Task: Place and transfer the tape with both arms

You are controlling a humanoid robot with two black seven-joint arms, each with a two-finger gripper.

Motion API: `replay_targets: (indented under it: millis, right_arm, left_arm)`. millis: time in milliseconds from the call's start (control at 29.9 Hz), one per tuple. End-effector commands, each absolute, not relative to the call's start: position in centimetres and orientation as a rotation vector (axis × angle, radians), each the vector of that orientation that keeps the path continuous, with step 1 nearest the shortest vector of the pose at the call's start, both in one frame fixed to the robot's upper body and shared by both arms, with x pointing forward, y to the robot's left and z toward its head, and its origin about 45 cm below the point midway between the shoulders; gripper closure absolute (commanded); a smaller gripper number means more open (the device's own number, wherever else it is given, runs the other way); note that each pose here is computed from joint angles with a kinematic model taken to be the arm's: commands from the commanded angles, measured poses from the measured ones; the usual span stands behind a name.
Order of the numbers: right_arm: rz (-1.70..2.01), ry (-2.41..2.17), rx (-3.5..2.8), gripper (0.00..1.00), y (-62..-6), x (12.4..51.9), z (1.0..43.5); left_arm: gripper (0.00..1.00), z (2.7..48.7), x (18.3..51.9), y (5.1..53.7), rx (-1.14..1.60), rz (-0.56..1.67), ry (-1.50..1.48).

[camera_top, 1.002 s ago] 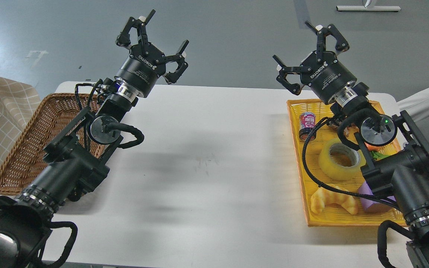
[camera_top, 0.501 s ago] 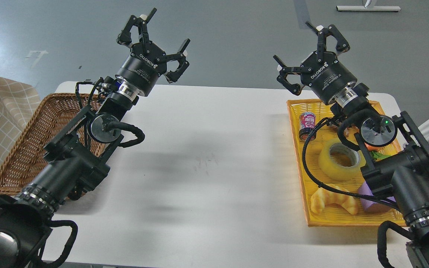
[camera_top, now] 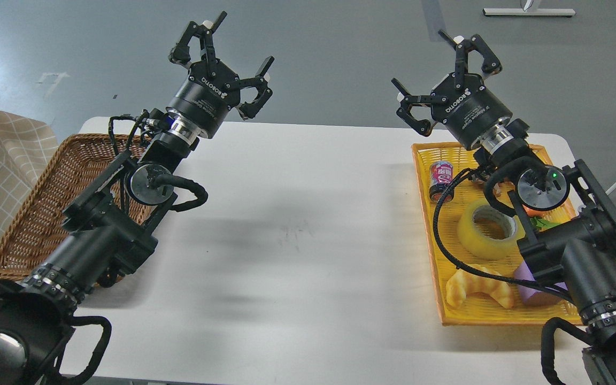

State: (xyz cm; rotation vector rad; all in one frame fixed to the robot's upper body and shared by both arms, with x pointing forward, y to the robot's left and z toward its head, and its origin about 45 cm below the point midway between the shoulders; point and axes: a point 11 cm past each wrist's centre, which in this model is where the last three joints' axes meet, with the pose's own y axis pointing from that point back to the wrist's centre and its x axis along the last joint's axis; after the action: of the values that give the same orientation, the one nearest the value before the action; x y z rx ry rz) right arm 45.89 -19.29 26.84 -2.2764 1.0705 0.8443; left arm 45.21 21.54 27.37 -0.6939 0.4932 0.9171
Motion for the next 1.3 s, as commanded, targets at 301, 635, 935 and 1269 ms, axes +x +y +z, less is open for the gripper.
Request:
replay_targets:
  millis: [301, 635, 935, 1269]
  right_arm:
    - [0.847, 1.043, -2.278, 0.00, -18.5, 45.6, 27.0]
    - [0.846, 1.043, -2.277, 0.00, -18.5, 45.7, 27.0]
    - [0.847, 1.042, -2.280, 0.00, -18.4, 45.6, 27.0]
    - [0.825, 1.046, -2.298, 0.00, -18.6, 45.9, 27.6]
  left_arm:
    - [0.02, 27.2, 45.2, 21.9, -0.708, 0.929, 0.499]
    - [0.02, 27.3, 45.1, 22.0, -0.762, 0.944, 0.478]
    - [0.02, 27.4, 45.0, 21.3, -0.776, 0.934, 0.481]
    - [0.02, 27.1, 45.0, 21.0, -0.755, 0.926, 0.487]
